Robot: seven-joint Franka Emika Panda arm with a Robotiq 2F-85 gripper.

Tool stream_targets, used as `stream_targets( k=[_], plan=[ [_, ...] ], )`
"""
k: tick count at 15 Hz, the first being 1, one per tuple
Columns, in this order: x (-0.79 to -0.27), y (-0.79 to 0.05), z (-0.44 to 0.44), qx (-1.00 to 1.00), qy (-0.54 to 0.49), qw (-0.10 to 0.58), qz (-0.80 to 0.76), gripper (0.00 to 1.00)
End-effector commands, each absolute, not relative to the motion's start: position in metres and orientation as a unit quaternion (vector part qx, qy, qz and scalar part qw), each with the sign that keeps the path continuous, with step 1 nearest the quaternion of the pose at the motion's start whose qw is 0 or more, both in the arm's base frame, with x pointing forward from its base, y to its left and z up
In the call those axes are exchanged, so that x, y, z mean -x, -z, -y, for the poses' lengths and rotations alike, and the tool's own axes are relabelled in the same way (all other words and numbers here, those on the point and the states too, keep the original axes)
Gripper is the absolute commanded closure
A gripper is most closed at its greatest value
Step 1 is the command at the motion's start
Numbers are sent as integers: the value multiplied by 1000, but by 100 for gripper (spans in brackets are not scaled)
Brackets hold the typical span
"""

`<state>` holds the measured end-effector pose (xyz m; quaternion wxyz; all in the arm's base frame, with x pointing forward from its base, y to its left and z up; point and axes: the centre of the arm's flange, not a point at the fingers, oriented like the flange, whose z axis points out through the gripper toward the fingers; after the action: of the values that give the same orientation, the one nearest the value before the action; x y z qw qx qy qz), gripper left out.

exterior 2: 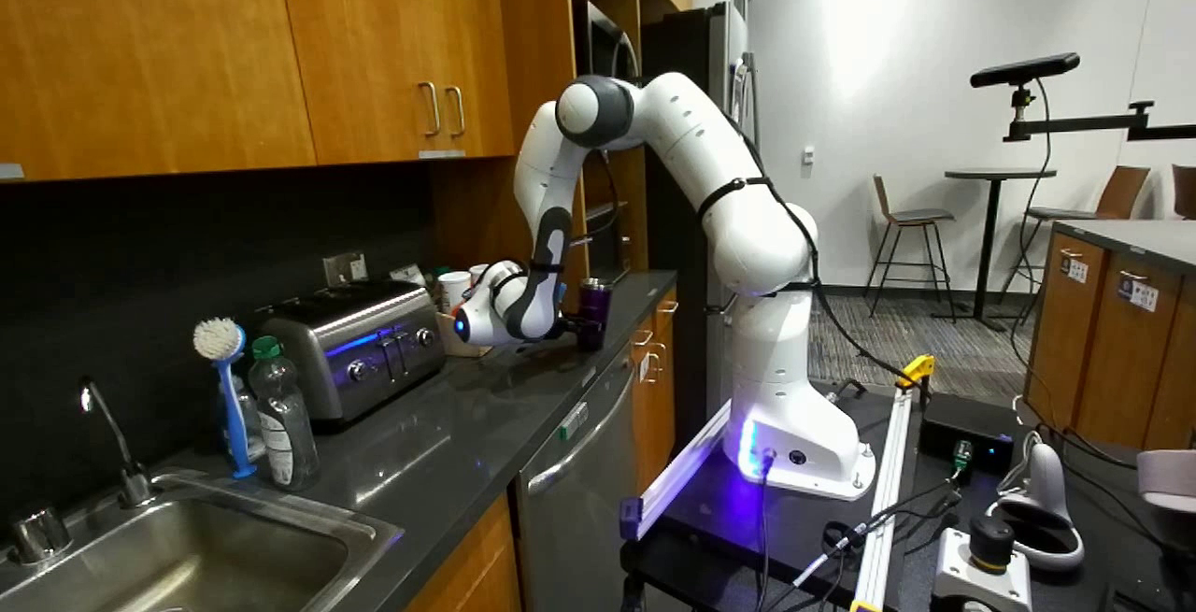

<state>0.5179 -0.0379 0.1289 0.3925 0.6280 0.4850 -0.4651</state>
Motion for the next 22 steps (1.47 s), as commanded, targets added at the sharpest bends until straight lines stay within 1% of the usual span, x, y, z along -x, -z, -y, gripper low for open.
stream_targets(
  k=[1, 5, 13, 14, 15, 17, 18, 22],
  plan=[
    [-522, -132, 38, -629, 465, 405, -474, 43],
    [-525, -131, 38, -632, 467, 423, -451, 43],
    [-524, -125, 34, -632, 471, 436, -433, 43],
    [-525, -124, 34, -632, 471, 437, -433, 4],
    [-521, -122, 36, -637, 468, 423, -443, 17],
    [-521, -122, 35, -636, 470, 425, -441, 7],
    [-522, -122, 35, -635, 470, 426, -440, 4],
    [-523, -123, 35, -636, 470, 427, -439, 4]
  ],
)
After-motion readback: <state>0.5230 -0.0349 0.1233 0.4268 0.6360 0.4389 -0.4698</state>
